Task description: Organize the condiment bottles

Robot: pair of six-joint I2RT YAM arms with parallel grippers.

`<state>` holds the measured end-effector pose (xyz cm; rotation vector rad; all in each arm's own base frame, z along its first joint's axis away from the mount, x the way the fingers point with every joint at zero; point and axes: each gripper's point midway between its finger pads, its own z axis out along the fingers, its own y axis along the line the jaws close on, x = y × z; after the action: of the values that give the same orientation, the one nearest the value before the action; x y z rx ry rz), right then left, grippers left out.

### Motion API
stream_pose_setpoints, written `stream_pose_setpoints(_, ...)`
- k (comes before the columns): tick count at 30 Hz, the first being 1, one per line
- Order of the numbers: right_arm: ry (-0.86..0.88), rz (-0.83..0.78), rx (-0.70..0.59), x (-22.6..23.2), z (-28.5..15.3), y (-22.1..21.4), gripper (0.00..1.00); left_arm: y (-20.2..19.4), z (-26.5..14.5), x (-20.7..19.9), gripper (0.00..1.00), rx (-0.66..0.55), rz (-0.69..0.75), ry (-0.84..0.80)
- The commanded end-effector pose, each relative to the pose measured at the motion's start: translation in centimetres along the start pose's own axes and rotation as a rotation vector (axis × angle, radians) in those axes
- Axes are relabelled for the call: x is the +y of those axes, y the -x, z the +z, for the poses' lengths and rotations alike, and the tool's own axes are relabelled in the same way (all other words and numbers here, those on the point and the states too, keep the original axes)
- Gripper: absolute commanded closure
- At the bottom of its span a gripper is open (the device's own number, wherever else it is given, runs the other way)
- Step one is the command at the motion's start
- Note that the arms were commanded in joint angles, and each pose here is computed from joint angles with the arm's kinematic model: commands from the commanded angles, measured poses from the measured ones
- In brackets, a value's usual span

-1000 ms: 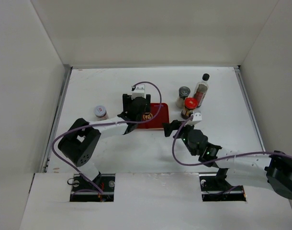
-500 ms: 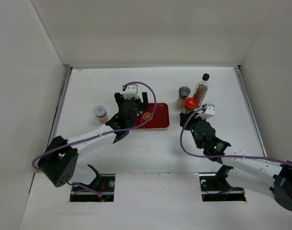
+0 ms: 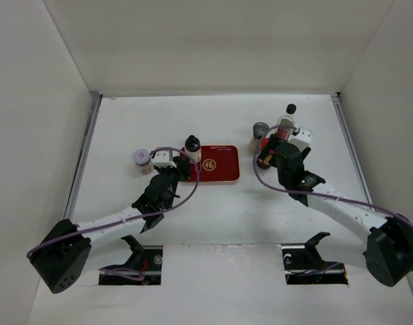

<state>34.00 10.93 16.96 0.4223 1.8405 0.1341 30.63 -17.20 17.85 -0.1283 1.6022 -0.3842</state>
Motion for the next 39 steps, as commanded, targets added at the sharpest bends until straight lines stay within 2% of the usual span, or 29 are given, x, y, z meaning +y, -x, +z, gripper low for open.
stream_pose_setpoints(1, -0.038, -0.067, 0.034, -0.1, 1.5, 0.5, 0.0, 2.9, -0.3, -1.6, 0.59, -0.114, -0.133, -0.087)
stream_pose_setpoints(7, -0.008, -0.127, 0.09, 1.2, 3.1, -0.4, 0.0, 3.3, -0.5, -0.2, 0.53, -0.138, -0.16, -0.055)
stream_pose_setpoints(16, -0.006, -0.129, 0.152, 1.2, 5.8, -3.1, 0.0, 2.2, 0.2, 0.2, 0.51, -0.11, -0.155, -0.037)
stream_pose_setpoints(18, -0.006, -0.119, 0.134, 1.2, 6.2, -2.9, 0.04, 2.0, 0.2, 0.1, 0.5, -0.105, -0.155, -0.037)
stream_pose_setpoints(22, 0.003, -0.103, 0.078, 1.7, 6.7, -1.8, 0.19, 1.7, 0.4, 0.2, 0.47, -0.099, -0.155, -0.033)
stream_pose_setpoints(25, -0.012, -0.119, 0.052, 1.6, 7.0, -1.4, 0.35, 1.6, 0.5, 0.3, 0.42, -0.094, -0.155, -0.029)
stream_pose_setpoints(27, -0.017, -0.141, 0.032, 1.9, 6.5, -1.4, 0.42, 1.7, 0.4, 0.3, 0.38, -0.099, -0.158, -0.031)
stream_pose_setpoints(29, -0.014, -0.166, -0.001, 2.4, 5.3, -0.9, 0.44, 1.7, 0.4, 0.5, 0.34, -0.101, -0.157, -0.024)
stream_pose_setpoints(34, 0.003, -0.219, -0.107, 4.4, 1.8, 1.8, 0.47, 1.7, 0.3, 0.5, 0.34, -0.098, -0.161, -0.028)
stream_pose_setpoints(39, 0.136, -0.207, -0.155, 10.0, -0.2, 4.3, 0.47, 1.6, 0.4, 0.8, 0.34, -0.101, -0.166, -0.013)
